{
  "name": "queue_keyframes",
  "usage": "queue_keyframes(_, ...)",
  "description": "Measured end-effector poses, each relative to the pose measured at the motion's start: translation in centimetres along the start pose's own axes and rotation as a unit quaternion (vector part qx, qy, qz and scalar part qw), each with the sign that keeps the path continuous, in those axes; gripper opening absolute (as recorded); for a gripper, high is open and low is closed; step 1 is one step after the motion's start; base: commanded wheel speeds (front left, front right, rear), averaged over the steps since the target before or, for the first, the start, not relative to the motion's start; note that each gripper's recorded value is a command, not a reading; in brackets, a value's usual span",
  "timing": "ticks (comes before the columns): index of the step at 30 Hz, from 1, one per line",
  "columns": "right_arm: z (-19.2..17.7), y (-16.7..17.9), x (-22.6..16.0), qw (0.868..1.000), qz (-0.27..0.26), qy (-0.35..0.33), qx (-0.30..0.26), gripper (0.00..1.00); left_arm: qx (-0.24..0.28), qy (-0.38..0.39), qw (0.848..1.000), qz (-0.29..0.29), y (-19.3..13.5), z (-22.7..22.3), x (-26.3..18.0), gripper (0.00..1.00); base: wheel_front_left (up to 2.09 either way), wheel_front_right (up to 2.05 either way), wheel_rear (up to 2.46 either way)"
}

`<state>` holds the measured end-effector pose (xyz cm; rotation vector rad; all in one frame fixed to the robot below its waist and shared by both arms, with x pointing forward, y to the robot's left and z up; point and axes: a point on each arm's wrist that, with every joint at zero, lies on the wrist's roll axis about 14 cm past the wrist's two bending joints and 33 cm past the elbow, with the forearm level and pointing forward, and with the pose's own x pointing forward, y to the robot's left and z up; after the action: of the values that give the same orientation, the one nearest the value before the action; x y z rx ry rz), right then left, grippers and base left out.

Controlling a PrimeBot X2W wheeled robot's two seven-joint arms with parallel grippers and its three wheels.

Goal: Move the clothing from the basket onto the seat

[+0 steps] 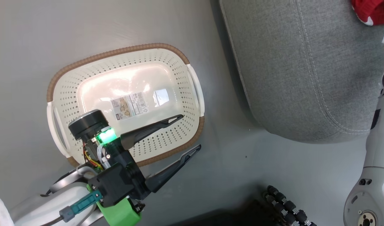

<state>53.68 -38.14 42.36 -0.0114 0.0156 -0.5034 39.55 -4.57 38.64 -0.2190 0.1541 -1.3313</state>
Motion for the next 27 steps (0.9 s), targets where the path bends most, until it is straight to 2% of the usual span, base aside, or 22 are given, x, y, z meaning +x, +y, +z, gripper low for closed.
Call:
queue_keyframes(1, 0.1, 0.0, -0.1, 1.000, 0.000, -0.001, 0.007, 0.58, 0.002, -0.001, 1.000, 0.001, -0.1, 0.2, 0.1, 1.00, 0.00, 0.00, 0.00)
queue_keyframes(2, 0.2, 0.0, -0.2, 1.000, -0.002, -0.002, 0.011, 1.00, 0.004, -0.004, 1.000, 0.001, -0.2, 0.5, 0.2, 1.00, 0.00, 0.00, 0.00)
queue_keyframes(6, 1.2, -0.8, -1.3, 1.000, -0.005, -0.010, 0.007, 1.00, 0.004, -0.013, 1.000, 0.005, -0.8, 1.6, 0.8, 1.00, 0.00, 0.00, 0.00)
queue_keyframes(14, 1.6, -0.1, -6.0, 0.999, 0.036, 0.005, 0.014, 1.00, -0.003, -0.026, 0.999, 0.047, -1.7, 3.7, 1.0, 1.00, 0.00, 0.00, 0.00)
queue_keyframes(21, 0.5, 2.4, -11.2, 0.994, 0.102, 0.044, 0.006, 1.00, -0.026, -0.050, 0.991, 0.120, -2.6, 6.0, 0.2, 1.00, 0.00, 0.00, 0.00)
queue_keyframes(27, 0.9, 7.5, -16.0, 0.978, 0.203, 0.051, -0.006, 1.00, -0.054, -0.066, 0.972, 0.220, -2.3, 6.8, -2.8, 1.00, 0.00, 0.00, 0.00)
